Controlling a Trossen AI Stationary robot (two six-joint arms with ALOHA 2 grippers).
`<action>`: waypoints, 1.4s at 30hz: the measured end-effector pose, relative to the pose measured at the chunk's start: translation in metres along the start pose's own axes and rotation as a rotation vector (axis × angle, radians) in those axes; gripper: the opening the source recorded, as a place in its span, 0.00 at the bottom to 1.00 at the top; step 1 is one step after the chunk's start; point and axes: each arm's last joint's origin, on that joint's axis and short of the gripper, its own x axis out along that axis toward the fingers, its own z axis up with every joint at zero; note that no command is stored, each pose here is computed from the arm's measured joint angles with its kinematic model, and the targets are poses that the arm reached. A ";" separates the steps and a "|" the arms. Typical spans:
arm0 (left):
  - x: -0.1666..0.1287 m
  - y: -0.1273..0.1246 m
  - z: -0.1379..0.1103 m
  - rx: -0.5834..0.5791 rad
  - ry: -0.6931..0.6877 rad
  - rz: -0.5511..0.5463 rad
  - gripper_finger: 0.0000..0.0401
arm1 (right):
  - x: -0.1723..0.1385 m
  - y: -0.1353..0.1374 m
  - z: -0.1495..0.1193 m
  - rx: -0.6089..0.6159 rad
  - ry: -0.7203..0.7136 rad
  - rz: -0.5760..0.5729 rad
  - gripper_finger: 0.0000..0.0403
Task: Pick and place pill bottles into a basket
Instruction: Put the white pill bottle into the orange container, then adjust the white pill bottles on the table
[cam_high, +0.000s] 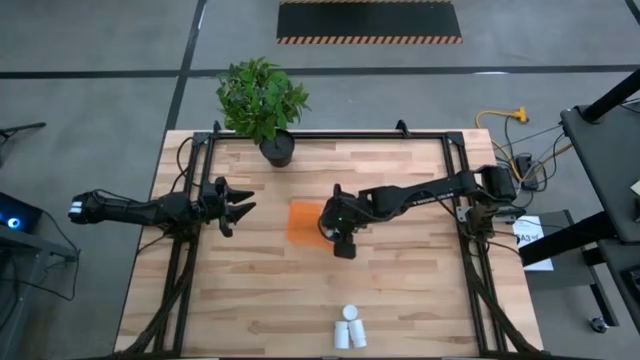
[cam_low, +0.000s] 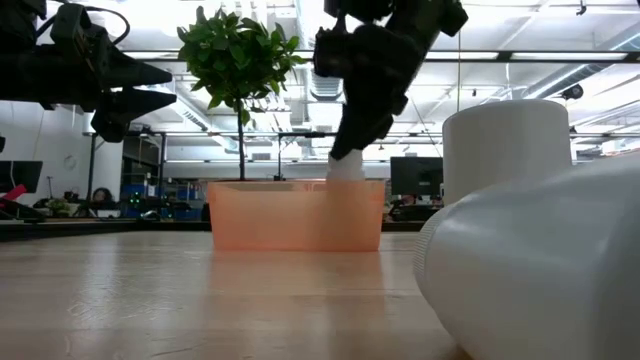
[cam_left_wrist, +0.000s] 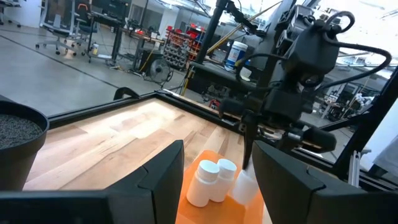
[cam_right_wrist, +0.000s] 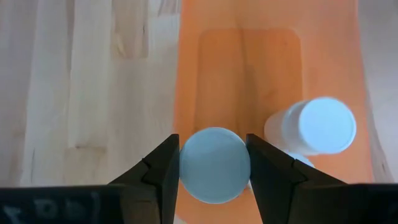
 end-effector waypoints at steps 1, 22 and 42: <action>0.000 0.000 0.000 0.000 0.000 0.000 0.43 | 0.001 0.000 -0.001 0.000 0.005 -0.001 0.35; 0.000 0.000 0.000 0.000 0.000 0.000 0.43 | 0.003 0.000 -0.005 -0.028 0.017 0.001 0.55; 0.000 0.000 0.000 0.000 0.000 0.000 0.43 | 0.003 0.006 -0.005 0.003 0.035 0.117 0.55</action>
